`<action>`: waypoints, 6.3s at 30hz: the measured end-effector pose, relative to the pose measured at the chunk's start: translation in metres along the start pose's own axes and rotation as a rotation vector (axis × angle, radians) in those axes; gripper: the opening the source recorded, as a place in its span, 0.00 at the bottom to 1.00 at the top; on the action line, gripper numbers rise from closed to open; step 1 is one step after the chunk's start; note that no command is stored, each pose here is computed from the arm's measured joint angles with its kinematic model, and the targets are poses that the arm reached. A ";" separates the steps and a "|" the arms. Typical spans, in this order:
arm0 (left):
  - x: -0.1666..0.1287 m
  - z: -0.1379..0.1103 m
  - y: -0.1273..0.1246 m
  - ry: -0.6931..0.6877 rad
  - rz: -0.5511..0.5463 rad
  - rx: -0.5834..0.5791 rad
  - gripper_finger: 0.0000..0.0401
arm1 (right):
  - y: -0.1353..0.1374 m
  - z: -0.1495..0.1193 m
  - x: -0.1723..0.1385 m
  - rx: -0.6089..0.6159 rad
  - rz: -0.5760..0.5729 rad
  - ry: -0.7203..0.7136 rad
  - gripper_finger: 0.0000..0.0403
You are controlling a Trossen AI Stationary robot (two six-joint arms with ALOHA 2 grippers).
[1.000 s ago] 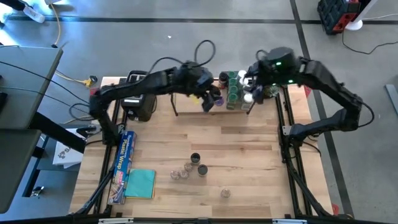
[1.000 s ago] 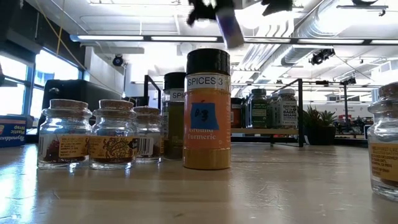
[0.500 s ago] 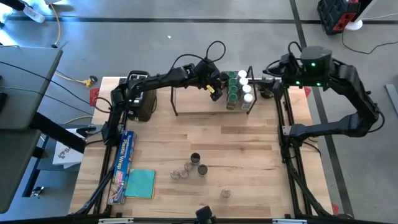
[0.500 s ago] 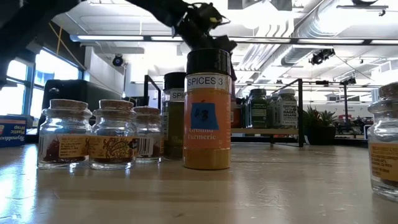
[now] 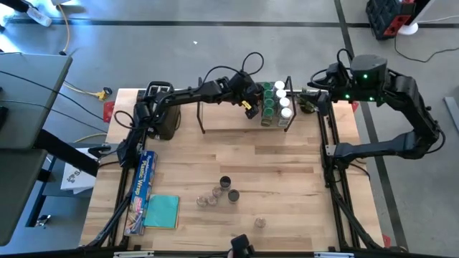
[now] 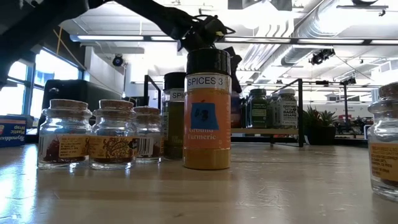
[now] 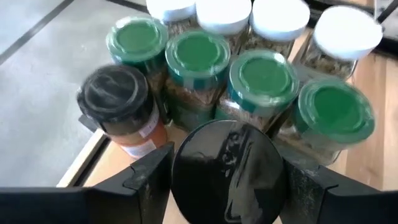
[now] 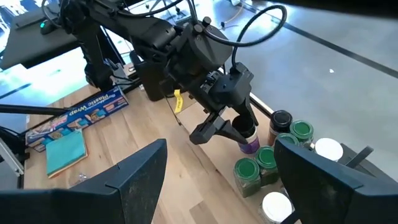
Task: Shelf spices
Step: Put the black seasoning bottle on the shelf and align it with the other black seasoning bottles
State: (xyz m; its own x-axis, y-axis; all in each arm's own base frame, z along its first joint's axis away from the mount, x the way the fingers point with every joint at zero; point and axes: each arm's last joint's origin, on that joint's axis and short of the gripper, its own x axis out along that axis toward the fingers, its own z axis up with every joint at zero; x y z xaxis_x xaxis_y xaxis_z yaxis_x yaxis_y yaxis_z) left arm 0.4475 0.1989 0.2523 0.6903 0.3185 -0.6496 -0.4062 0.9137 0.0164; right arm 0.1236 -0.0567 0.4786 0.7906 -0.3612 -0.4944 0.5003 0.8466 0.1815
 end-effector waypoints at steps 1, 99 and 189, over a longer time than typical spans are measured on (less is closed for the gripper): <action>0.002 -0.001 0.000 0.006 0.000 0.000 0.56 | 0.000 0.000 0.000 0.000 0.001 0.000 0.72; -0.025 0.015 -0.026 -0.037 0.012 0.142 0.00 | -0.003 -0.006 0.000 0.076 -0.064 0.053 0.72; -0.120 -0.134 -0.263 0.576 -0.116 0.221 0.74 | 0.005 -0.008 0.053 -0.398 0.236 0.301 0.72</action>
State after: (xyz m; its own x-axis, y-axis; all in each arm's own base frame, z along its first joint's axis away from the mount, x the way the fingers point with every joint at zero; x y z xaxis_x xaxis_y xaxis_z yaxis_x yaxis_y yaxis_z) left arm 0.3911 -0.1135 0.2239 0.2636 0.0833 -0.9610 -0.1723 0.9843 0.0380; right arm 0.1653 -0.0684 0.4470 0.7001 -0.0652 -0.7110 0.1034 0.9946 0.0106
